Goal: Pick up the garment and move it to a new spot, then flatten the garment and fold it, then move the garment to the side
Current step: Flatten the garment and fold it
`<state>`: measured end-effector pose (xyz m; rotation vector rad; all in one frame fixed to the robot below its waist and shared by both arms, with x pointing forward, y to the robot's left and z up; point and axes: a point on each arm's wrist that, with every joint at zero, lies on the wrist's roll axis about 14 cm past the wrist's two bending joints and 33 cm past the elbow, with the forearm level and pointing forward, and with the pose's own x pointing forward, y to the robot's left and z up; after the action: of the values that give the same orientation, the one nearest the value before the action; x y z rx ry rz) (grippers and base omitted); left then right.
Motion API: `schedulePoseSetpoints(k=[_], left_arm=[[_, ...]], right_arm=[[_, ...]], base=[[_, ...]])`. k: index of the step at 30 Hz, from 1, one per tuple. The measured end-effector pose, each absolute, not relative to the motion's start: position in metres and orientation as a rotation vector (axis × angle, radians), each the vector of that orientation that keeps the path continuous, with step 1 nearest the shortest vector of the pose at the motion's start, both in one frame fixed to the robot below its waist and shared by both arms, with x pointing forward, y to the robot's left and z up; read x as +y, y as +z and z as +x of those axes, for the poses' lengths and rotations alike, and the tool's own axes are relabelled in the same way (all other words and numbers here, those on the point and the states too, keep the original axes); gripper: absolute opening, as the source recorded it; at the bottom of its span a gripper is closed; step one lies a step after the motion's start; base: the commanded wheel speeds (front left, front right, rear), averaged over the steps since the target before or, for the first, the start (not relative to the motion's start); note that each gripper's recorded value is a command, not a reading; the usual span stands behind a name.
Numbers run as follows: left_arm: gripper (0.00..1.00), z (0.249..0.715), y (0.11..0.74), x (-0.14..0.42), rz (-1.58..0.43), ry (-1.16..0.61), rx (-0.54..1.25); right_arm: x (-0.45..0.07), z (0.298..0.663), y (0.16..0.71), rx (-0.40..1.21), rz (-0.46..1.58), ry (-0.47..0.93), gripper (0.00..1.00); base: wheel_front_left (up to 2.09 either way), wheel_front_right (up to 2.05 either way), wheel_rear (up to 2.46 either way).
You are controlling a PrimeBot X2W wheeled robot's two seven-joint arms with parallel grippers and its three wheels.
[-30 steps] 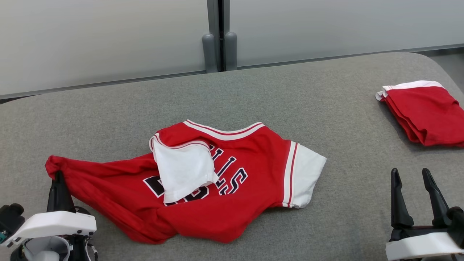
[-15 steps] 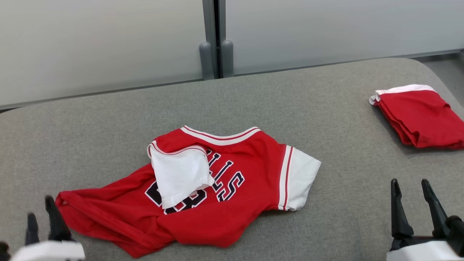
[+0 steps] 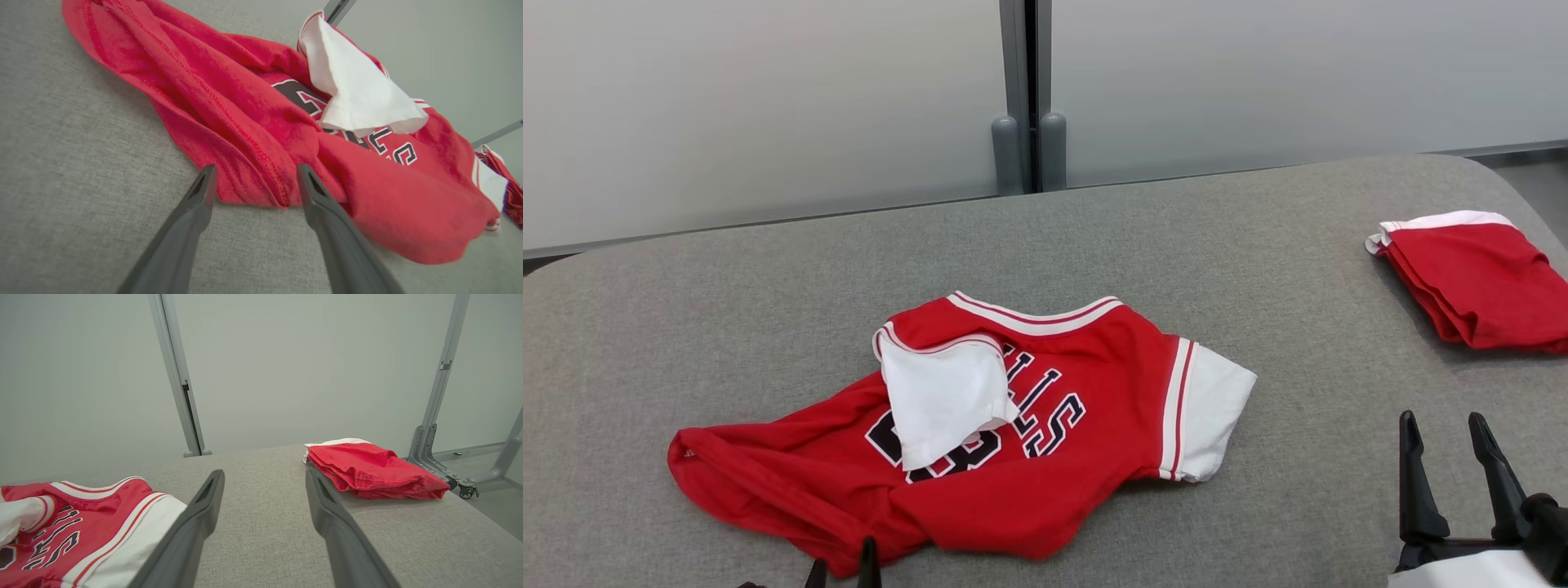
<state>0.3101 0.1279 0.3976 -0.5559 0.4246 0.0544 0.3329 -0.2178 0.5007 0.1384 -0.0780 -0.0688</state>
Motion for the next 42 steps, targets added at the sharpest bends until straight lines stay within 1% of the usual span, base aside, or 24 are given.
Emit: schedulePoseSetpoints(k=[6,7,8,9,12,14,17,22,25,27,29,31,32,33,36,37,39,40,41,42], left_arm=[[1.00,0.322,0.379,0.109,-0.534,0.020,0.514],[0.69,0.323,0.376,0.108,-0.528,0.016,0.526],[0.31,0.325,0.374,0.105,-0.533,0.005,0.541],[0.00,0.326,0.373,0.103,-0.544,-0.001,0.546],[0.00,0.329,0.379,0.096,-0.588,-0.047,0.551],[0.00,0.336,0.398,0.090,-0.622,-0.105,0.515],[0.00,0.334,0.425,0.085,-0.625,-0.196,0.490],[0.00,0.328,0.486,0.083,-0.696,-0.316,0.424],[0.00,0.321,0.513,0.079,-0.815,-0.373,0.415],[0.00,0.318,0.524,0.077,-0.931,-0.392,0.429],[0.00,0.320,0.515,0.085,-0.963,-0.361,0.470],[0.00,0.327,0.490,0.106,-0.908,-0.280,0.530],[0.01,0.332,0.479,0.112,-0.914,-0.249,0.557],[0.07,0.337,0.469,0.117,-0.936,-0.211,0.578],[0.11,0.355,0.438,0.136,-0.918,-0.105,0.621],[0.14,0.360,0.429,0.143,-0.918,-0.068,0.629],[0.27,0.365,0.411,0.148,-0.896,-0.036,0.662],[0.45,0.367,0.403,0.150,-0.895,-0.019,0.670],[1.00,0.370,0.397,0.152,-0.898,0.002,0.671],[1.00,0.371,0.390,0.154,-0.890,0.022,0.682]], right_arm=[[-0.220,0.337,0.495,-0.060,0.138,-0.077,1.00],[-0.221,0.337,0.495,-0.057,0.138,-0.082,1.00],[-0.223,0.337,0.494,-0.056,0.137,-0.087,1.00],[-0.224,0.337,0.493,-0.052,0.137,-0.092,1.00],[-0.228,0.336,0.492,-0.048,0.138,-0.105,1.00],[-0.230,0.337,0.492,-0.049,0.138,-0.110,1.00],[-0.228,0.338,0.489,-0.042,0.138,-0.103,1.00],[-0.222,0.344,0.489,-0.041,0.140,-0.084,1.00],[-0.219,0.347,0.489,-0.041,0.141,-0.074,1.00],[-0.219,0.348,0.488,-0.037,0.141,-0.072,1.00],[-0.218,0.350,0.488,-0.036,0.141,-0.069,1.00],[-0.215,0.352,0.486,-0.030,0.142,-0.060,1.00],[-0.213,0.353,0.486,-0.030,0.143,-0.056,1.00],[-0.212,0.354,0.485,-0.029,0.144,-0.053,1.00],[-0.210,0.357,0.485,-0.029,0.143,-0.046,1.00],[-0.210,0.357,0.485,-0.028,0.143,-0.047,1.00],[-0.210,0.358,0.486,-0.030,0.140,-0.047,1.00],[-0.212,0.357,0.485,-0.026,0.136,-0.051,1.00],[-0.213,0.357,0.483,-0.022,0.135,-0.055,1.00],[-0.214,0.356,0.483,-0.019,0.134,-0.059,1.00]], base=[[0.00,0.00,0.00],[0.00,0.00,0.00],[0.00,0.00,0.00],[0.00,0.00,0.00],[0.00,0.00,0.00],[0.00,0.00,0.00],[0.00,0.00,0.00],[0.00,0.00,0.00],[0.00,0.00,0.00],[0.00,0.00,0.00],[0.00,0.00,0.00],[0.00,0.00,0.00],[0.00,0.00,0.00],[0.00,0.00,0.00],[0.00,0.00,0.00],[0.00,0.00,0.00],[0.00,0.00,0.00],[0.00,0.00,0.00],[0.00,0.00,0.00],[0.00,0.00,0.00]])
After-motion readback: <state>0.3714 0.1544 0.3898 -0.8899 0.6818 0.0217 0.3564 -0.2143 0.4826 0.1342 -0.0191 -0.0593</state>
